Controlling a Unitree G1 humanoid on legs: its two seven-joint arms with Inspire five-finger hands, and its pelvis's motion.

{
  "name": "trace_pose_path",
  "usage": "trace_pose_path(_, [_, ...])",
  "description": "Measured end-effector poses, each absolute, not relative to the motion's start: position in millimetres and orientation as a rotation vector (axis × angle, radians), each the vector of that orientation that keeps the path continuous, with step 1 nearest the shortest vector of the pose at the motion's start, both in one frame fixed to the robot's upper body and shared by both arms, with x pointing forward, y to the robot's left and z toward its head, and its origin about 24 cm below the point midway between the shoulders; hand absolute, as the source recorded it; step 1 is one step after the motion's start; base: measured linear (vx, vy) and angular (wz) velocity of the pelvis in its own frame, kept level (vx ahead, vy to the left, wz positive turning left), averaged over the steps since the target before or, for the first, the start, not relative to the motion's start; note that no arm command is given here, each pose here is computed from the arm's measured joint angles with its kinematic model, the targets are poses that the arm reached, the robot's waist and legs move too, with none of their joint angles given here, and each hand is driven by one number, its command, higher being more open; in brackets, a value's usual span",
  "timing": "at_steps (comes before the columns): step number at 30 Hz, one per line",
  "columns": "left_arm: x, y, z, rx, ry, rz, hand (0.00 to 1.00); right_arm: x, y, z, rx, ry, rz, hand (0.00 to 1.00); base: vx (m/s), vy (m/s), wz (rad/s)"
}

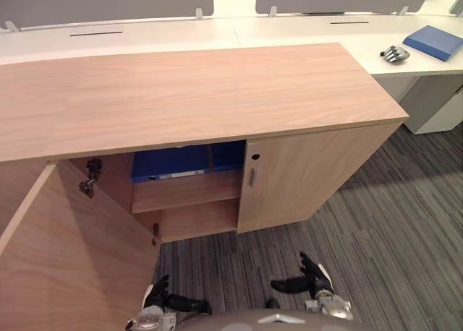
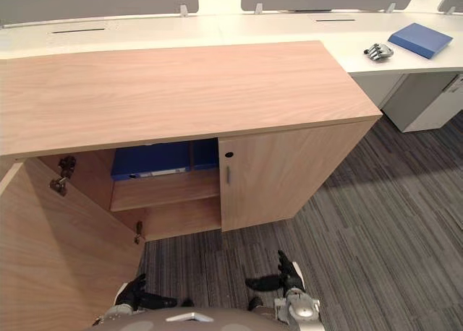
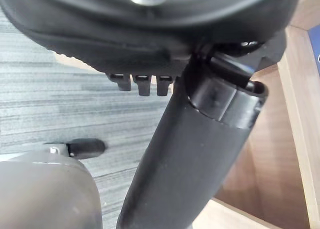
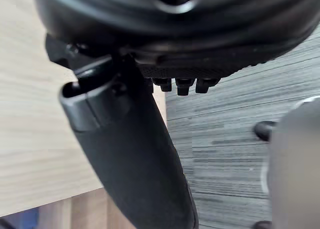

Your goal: Walk over to the cabinet, pick up the folder, carry it to the office cabinet, place the folder inside the office cabinet, then close the office cabinet door

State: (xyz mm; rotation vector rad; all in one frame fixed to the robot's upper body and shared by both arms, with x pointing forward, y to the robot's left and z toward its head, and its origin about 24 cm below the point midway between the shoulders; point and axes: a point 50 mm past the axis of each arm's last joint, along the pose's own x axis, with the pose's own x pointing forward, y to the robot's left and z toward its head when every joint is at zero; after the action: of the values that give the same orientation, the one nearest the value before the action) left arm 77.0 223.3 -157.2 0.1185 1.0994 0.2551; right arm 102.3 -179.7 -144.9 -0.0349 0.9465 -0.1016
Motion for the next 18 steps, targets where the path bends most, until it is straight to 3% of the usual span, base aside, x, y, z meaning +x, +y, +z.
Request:
trace_pose_path(6, [74, 228, -157, 0.044, 1.092, 0.358, 1.00, 109, -181, -146, -0.037, 0.945, -0.131, 1.00, -0.03, 0.016, 0.18])
trace_pose_path(18, [74, 229, -154, -0.114, 1.034, 0.531, 1.00, 123, -187, -148, 0.001, 0.958, -0.242, 1.00, 0.04, -0.063, 0.81])
